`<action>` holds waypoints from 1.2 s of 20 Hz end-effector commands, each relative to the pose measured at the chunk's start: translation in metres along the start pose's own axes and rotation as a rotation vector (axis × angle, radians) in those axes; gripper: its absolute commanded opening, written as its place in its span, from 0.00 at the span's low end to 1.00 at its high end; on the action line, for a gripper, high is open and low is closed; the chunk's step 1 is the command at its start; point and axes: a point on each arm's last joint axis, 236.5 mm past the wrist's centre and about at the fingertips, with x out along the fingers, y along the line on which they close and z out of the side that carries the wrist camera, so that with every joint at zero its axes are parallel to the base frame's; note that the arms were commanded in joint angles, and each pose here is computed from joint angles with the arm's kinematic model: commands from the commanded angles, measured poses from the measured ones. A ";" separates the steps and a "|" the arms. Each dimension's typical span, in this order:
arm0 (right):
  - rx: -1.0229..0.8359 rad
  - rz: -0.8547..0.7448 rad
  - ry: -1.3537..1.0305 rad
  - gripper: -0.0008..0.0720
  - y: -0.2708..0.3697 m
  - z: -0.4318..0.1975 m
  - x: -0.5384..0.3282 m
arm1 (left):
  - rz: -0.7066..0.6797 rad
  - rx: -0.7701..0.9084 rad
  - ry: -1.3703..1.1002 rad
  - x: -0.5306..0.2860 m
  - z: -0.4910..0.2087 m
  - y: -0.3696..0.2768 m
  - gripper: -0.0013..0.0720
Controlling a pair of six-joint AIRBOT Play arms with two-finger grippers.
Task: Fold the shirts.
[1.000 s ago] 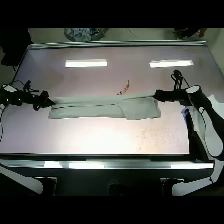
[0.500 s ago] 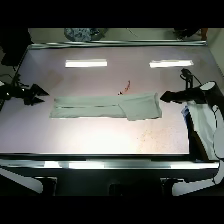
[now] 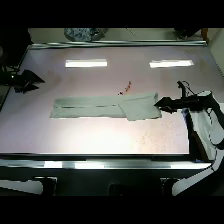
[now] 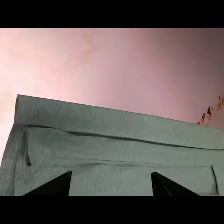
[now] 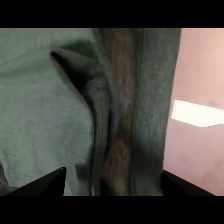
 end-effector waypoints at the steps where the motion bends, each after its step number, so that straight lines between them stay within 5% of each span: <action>1: 0.050 0.050 0.020 0.98 0.008 -0.003 0.020 | -0.025 0.086 0.009 -0.002 -0.010 -0.038 0.83; 2: 0.036 0.037 0.021 0.93 0.010 -0.001 0.026 | -0.033 0.116 0.023 0.002 -0.014 -0.047 0.83; 4: 0.024 0.030 -0.007 0.19 0.020 0.008 0.036 | -0.053 0.181 0.073 0.014 -0.029 -0.066 0.82; 5: 0.024 0.056 -0.026 0.08 0.033 0.014 0.035 | -0.065 0.220 0.111 0.021 -0.041 -0.076 0.67; 6: -0.009 0.074 -0.053 0.08 0.046 0.021 0.030 | -0.080 0.276 0.155 0.031 -0.055 -0.086 0.24; 8: -0.084 0.083 -0.064 0.08 0.077 0.023 0.013 | -0.107 0.362 0.234 0.060 -0.087 -0.101 0.06; 20: -0.381 -0.127 -0.147 0.07 0.229 -0.030 -0.126 | -0.234 0.369 0.400 0.223 -0.240 -0.213 0.06; 24: -0.446 -0.163 -0.176 0.08 0.261 -0.060 -0.159 | -0.393 0.263 0.481 0.263 -0.292 -0.278 0.06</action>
